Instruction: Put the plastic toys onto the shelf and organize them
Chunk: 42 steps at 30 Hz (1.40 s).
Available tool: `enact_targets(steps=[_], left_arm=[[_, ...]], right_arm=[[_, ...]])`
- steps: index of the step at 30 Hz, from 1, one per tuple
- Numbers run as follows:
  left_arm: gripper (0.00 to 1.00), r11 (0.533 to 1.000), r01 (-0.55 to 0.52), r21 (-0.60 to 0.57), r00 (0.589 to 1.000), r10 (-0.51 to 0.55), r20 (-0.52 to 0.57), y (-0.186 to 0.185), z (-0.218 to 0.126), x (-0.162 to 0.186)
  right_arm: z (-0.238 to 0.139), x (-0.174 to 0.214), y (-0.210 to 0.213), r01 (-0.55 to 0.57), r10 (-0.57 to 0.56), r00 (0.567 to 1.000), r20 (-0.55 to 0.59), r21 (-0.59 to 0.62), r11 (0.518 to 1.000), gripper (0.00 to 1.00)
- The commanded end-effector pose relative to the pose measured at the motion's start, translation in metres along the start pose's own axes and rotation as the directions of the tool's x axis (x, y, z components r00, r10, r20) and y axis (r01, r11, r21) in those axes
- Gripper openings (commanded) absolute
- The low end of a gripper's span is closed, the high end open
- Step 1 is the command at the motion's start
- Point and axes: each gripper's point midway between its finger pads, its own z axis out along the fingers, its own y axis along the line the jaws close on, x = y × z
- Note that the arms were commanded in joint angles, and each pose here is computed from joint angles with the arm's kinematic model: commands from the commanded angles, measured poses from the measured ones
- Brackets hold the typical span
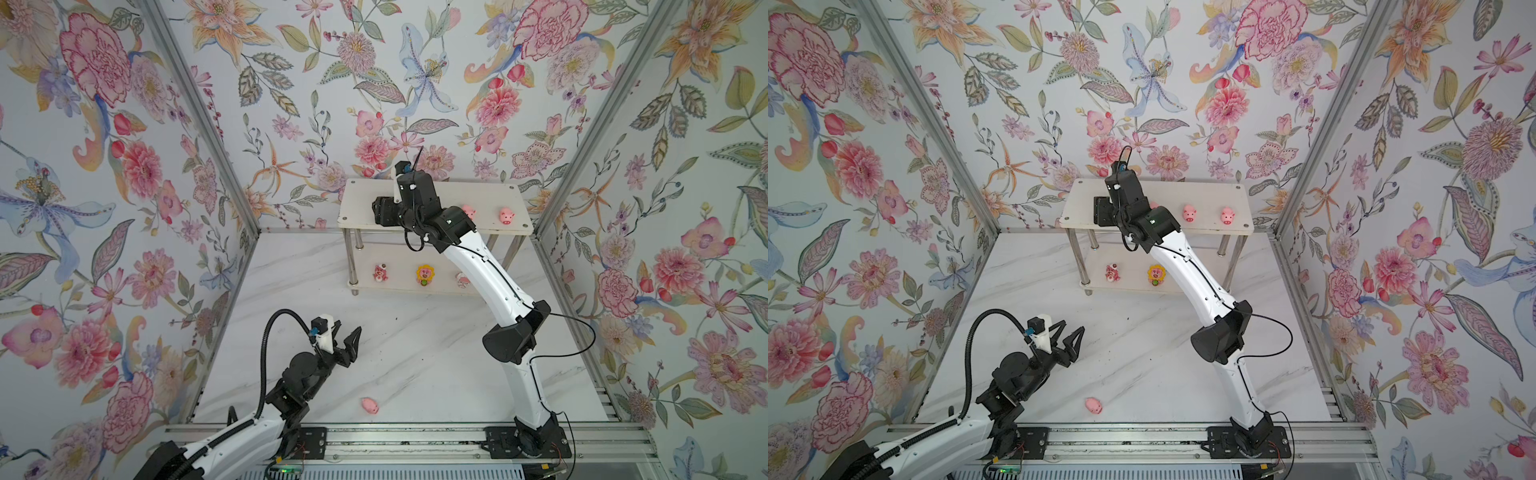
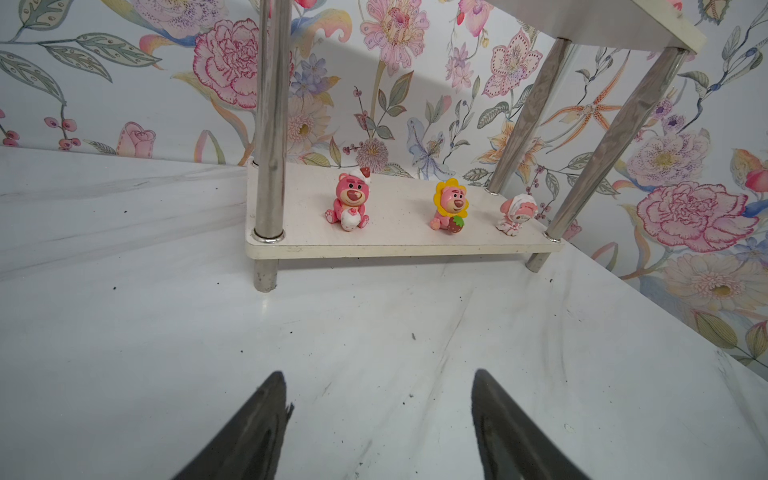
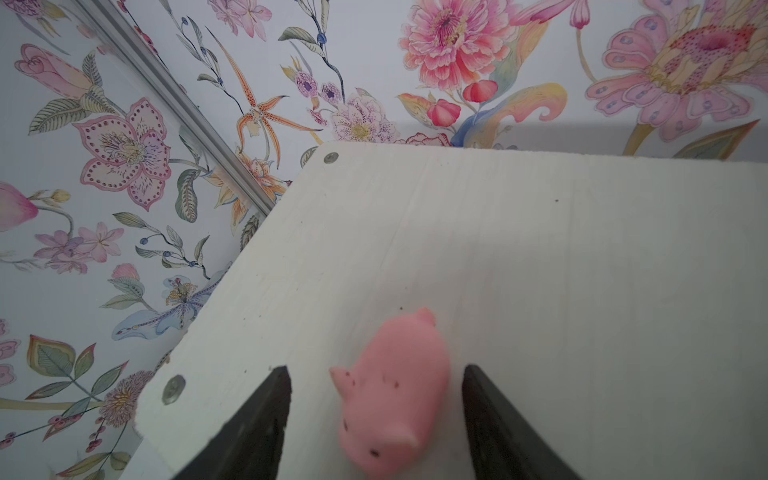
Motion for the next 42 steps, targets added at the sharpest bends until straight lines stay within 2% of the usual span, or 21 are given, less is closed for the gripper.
enact_targets(steps=[1, 12, 17, 26, 33, 42], left_arm=[[0.71, 1.000, -0.005, -0.013, 0.998, 0.004, -0.070, 0.013, -0.011, 0.036], [0.71, 1.000, -0.005, -0.015, 0.997, 0.003, -0.080, 0.013, -0.010, 0.039], [0.71, 1.000, -0.007, -0.015, 0.996, 0.005, -0.084, 0.013, -0.009, 0.040], [0.71, 1.000, -0.010, -0.018, 0.996, 0.009, -0.085, 0.014, -0.009, 0.040], [0.71, 1.000, -0.015, -0.023, 0.996, 0.013, -0.086, 0.015, -0.009, 0.041], [0.71, 1.000, -0.014, -0.024, 0.996, 0.012, -0.085, 0.015, -0.009, 0.040]], right_arm=[[0.021, 0.026, -0.004, 0.002, -0.005, 0.996, -0.085, -0.030, 1.000, 0.67], [0.029, 0.031, 0.007, 0.024, -0.036, 0.994, -0.101, -0.113, 0.993, 0.64], [0.028, 0.031, 0.005, 0.026, -0.037, 0.994, -0.102, -0.105, 0.994, 0.63], [-0.002, 0.007, -0.003, 0.046, -0.047, 0.998, -0.031, -0.015, 0.999, 0.65], [-0.012, 0.009, -0.005, 0.082, -0.081, 0.997, -0.017, 0.059, 0.995, 0.66], [0.002, 0.019, -0.007, 0.140, -0.139, 0.990, -0.016, 0.143, 0.980, 0.64]])
